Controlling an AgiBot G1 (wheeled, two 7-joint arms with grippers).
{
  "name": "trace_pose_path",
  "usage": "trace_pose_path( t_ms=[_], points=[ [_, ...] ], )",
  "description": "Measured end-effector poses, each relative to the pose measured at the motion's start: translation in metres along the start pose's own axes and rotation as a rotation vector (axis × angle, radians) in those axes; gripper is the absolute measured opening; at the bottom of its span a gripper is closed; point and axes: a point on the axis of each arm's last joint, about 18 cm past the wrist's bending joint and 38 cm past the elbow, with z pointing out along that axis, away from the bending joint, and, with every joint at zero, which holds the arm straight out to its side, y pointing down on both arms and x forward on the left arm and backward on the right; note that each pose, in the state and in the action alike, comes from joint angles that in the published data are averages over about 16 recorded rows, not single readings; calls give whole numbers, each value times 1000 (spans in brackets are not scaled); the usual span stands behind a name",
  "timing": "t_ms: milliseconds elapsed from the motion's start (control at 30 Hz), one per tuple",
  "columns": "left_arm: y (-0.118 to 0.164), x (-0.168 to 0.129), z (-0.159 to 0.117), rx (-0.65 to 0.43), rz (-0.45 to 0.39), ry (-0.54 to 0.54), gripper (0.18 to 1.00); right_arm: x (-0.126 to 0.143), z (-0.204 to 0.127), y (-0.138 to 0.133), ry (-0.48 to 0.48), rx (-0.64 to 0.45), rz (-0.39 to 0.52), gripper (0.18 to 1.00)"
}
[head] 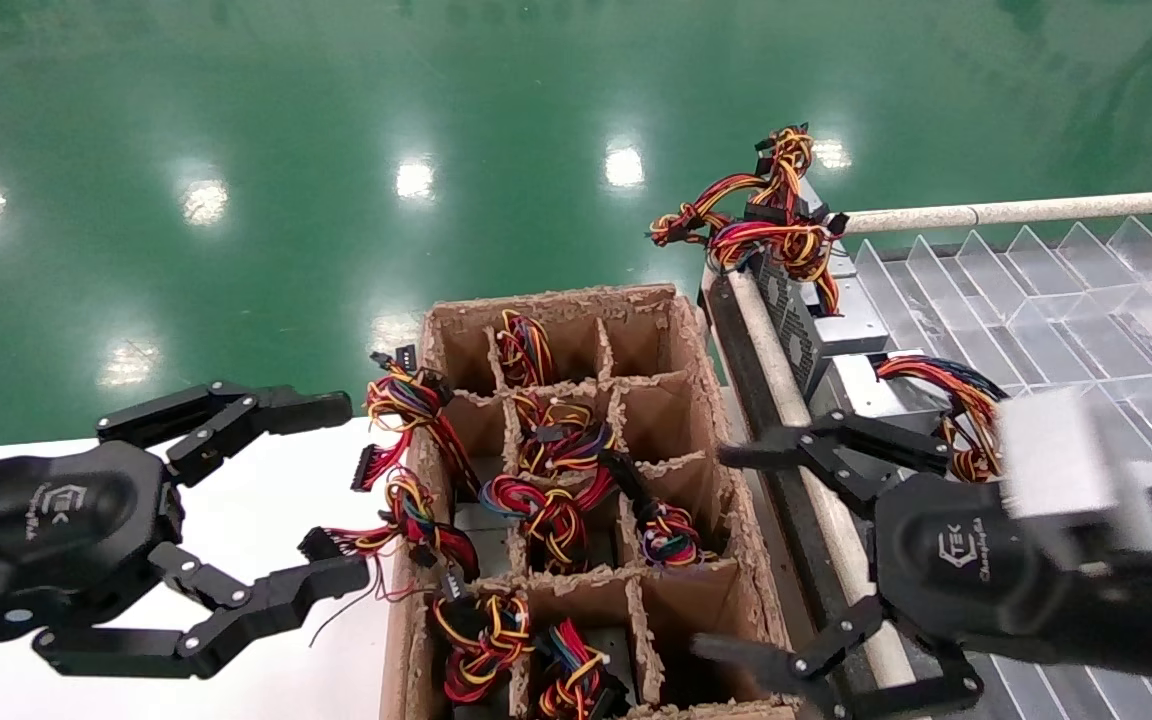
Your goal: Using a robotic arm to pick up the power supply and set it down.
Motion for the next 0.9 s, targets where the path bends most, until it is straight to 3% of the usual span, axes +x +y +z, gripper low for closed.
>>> trace_pose_path(
  t_ms=[333,900],
  points=[
    [0,0,0,0,0,0,829,20,20,19,6,-239,-109,999],
    [0,0,0,0,0,0,463,41,56,17,24,-298,-182,931]
  ],
)
